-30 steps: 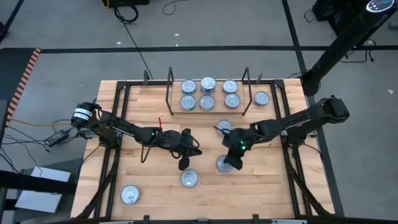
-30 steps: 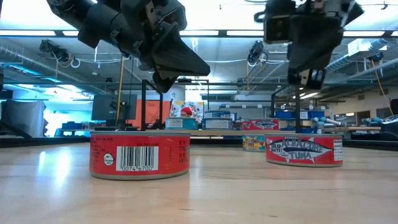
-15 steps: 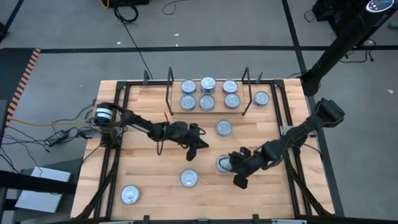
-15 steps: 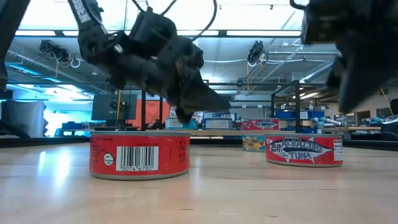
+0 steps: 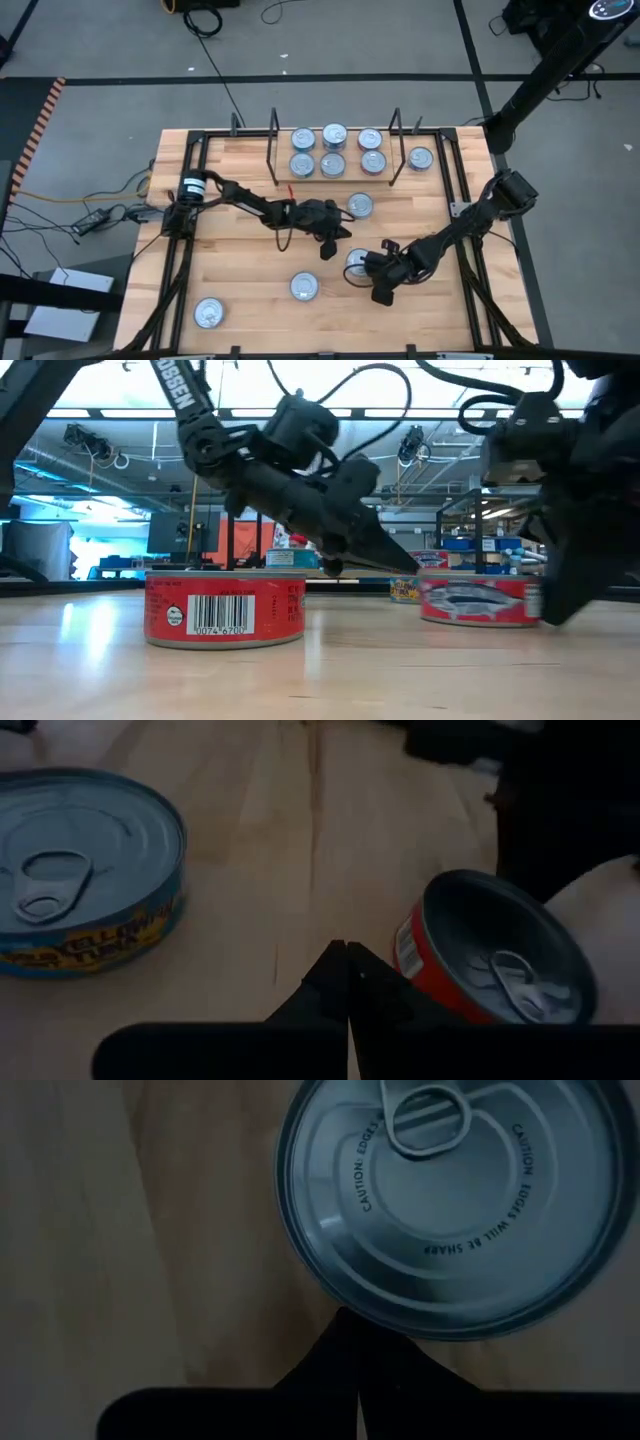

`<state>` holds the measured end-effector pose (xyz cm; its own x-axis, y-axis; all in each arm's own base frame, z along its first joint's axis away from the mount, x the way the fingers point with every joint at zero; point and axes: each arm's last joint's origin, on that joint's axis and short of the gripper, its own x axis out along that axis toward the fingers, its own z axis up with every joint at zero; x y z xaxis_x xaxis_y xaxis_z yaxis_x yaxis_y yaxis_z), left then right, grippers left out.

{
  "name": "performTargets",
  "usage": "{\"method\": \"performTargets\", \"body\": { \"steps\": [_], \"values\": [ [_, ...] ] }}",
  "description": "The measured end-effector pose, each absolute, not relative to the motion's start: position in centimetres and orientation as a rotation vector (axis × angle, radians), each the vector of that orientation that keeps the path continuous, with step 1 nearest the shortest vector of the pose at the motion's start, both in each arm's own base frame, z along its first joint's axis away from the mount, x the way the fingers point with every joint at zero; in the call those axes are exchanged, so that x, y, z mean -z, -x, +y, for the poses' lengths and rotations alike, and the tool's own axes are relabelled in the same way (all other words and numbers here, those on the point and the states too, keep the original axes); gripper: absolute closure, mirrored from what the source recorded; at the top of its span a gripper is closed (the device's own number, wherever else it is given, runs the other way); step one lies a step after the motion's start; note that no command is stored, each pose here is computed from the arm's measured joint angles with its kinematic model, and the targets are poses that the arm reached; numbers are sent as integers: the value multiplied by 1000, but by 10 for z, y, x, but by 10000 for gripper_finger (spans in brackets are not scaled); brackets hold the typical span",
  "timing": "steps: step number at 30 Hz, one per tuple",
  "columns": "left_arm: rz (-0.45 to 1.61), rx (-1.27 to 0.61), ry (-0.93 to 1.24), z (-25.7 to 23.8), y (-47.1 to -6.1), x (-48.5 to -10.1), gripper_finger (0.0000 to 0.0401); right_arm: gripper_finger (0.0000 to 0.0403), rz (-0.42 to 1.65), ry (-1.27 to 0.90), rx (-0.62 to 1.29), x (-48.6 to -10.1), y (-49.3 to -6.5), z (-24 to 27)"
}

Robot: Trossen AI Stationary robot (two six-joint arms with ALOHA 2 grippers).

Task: Stack canned seafood by type on shelf
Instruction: Stack the red tuna can on top of the red tuna can on the shelf

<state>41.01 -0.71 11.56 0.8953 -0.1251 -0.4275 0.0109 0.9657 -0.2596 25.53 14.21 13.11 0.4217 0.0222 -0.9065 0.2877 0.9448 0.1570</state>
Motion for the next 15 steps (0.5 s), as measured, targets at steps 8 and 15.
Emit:
{"method": "performTargets", "body": {
  "steps": [8,15],
  "values": [
    [493,76,236,-9,-419,-106,401,398,1060,-350,214,-136,-267,130],
    [496,86,213,-11,-419,-106,401,398,1016,-383,231,-150,-268,120]
  ]
}}
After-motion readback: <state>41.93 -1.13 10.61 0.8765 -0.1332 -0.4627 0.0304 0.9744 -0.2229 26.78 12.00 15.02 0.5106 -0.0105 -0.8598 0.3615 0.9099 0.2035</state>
